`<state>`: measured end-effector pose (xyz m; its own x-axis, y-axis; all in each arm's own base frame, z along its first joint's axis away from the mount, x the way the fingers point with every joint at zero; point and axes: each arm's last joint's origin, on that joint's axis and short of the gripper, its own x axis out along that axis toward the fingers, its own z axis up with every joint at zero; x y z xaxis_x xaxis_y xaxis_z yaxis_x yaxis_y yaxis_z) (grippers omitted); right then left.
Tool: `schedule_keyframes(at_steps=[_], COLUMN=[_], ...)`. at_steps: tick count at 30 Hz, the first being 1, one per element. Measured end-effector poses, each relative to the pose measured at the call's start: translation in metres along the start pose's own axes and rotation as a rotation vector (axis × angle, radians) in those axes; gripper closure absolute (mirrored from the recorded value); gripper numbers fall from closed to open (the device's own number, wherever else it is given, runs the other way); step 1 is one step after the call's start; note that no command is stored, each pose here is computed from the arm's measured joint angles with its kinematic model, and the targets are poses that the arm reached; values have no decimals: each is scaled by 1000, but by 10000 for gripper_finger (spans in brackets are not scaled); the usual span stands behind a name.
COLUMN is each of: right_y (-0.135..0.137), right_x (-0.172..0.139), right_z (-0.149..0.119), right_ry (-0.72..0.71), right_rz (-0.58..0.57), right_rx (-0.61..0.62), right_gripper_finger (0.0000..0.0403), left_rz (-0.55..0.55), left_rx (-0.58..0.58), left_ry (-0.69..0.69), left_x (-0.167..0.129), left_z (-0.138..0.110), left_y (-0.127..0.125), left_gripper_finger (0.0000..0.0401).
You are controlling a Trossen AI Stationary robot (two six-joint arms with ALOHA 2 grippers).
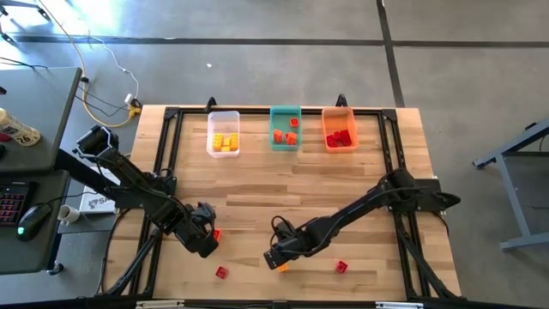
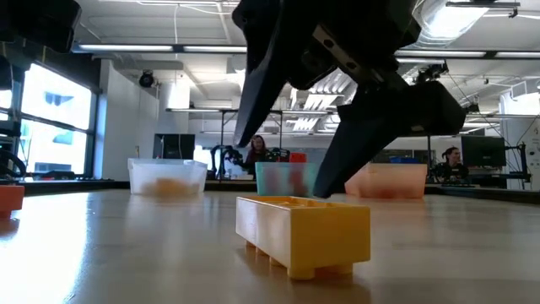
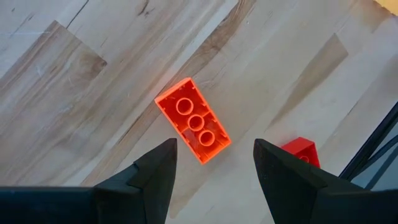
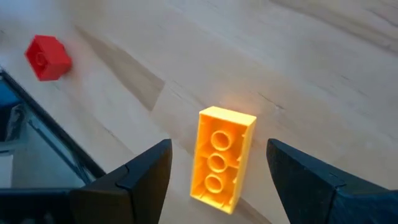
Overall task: Sort & place blocks by color
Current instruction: Put the yellow game piece into the transparent bin
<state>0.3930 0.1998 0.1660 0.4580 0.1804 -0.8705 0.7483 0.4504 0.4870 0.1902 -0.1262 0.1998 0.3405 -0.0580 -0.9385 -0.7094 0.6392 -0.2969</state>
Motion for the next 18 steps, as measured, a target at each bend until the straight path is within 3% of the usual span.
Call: schedule_keyframes(at_steps=[9, 18], right_y=[-1, -5], right_x=[23, 30], right_z=[-7, -9], right_ry=[57, 81], right_rz=[32, -8], right_rx=[-7, 0], right_gripper_finger=[155, 155], left_rz=[-1, -1], left_rx=[-1, -4], left_ry=[0, -2], left_x=[0, 0], left_z=[0, 0], left_y=[0, 0], left_gripper_finger=[201, 201])
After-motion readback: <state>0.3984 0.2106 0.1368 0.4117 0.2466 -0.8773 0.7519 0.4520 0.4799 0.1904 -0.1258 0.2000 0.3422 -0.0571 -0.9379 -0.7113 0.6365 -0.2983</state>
